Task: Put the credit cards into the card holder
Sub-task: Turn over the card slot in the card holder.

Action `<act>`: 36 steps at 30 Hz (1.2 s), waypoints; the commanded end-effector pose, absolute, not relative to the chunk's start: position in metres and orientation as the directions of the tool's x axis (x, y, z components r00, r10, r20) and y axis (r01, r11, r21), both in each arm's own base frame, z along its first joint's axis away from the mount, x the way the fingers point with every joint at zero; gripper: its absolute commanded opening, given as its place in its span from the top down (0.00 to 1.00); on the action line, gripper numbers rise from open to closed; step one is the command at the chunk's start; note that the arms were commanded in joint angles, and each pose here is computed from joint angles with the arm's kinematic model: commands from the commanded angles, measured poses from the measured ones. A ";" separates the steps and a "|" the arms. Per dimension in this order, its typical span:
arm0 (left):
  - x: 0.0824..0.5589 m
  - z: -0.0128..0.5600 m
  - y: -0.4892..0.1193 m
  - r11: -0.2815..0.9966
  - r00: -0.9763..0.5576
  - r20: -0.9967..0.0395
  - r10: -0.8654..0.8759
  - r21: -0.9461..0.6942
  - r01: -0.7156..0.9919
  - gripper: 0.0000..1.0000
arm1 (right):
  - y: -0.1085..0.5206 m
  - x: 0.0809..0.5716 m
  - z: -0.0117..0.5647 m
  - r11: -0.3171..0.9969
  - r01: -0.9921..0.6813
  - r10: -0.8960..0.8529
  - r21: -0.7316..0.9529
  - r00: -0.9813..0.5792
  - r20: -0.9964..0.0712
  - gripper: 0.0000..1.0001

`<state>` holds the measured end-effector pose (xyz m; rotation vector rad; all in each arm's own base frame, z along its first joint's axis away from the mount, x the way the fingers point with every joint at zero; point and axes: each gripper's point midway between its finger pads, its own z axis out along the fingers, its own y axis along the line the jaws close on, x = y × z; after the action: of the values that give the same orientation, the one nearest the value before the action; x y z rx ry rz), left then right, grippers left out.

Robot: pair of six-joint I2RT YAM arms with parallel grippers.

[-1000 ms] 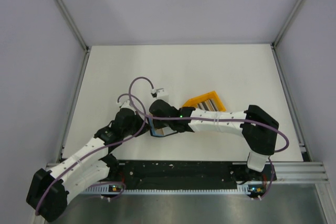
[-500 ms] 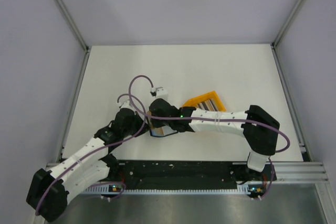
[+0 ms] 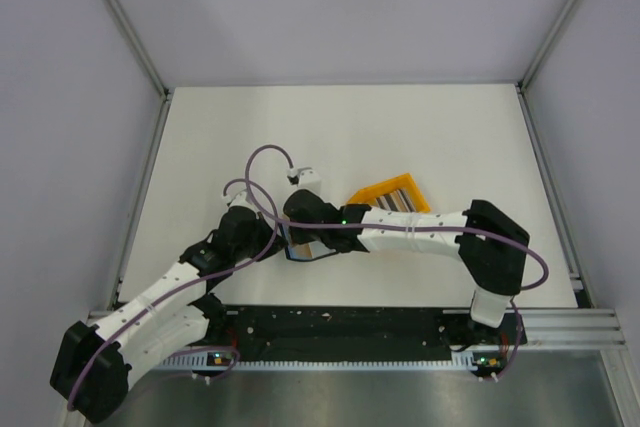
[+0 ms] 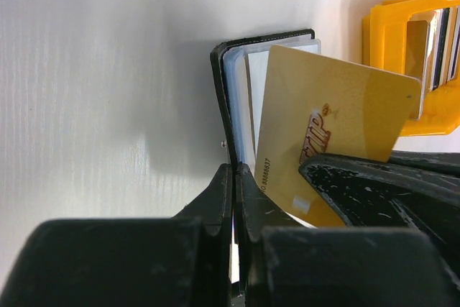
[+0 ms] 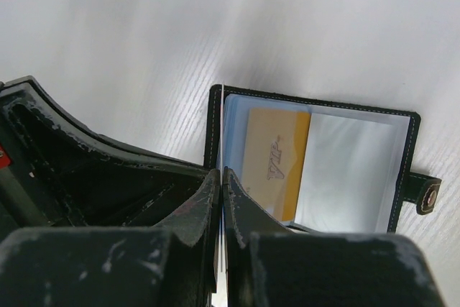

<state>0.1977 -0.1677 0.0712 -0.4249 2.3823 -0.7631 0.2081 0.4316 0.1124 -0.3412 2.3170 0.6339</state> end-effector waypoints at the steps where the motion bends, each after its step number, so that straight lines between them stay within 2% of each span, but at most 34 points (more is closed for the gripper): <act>1: 0.203 0.082 -0.172 0.770 -0.756 -0.460 -0.466 -0.631 -0.091 1.00 | 0.445 0.208 0.117 0.834 -0.411 -0.054 0.369 -0.725 -0.686 1.00; 22: 0.203 0.082 -0.172 0.768 -0.755 -0.458 -0.469 -0.633 -0.093 1.00 | 0.436 0.211 0.143 0.829 -0.386 0.019 0.405 -0.705 -0.709 1.00; 36: 0.204 0.084 -0.174 0.757 -0.753 -0.450 -0.480 -0.646 -0.096 1.00 | 0.442 0.208 0.126 0.829 -0.386 -0.005 0.405 -0.729 -0.685 1.00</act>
<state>0.1977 -0.1679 0.0714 -0.4258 2.3822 -0.7646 0.2070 0.4308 0.1122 -0.3071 2.3320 0.6405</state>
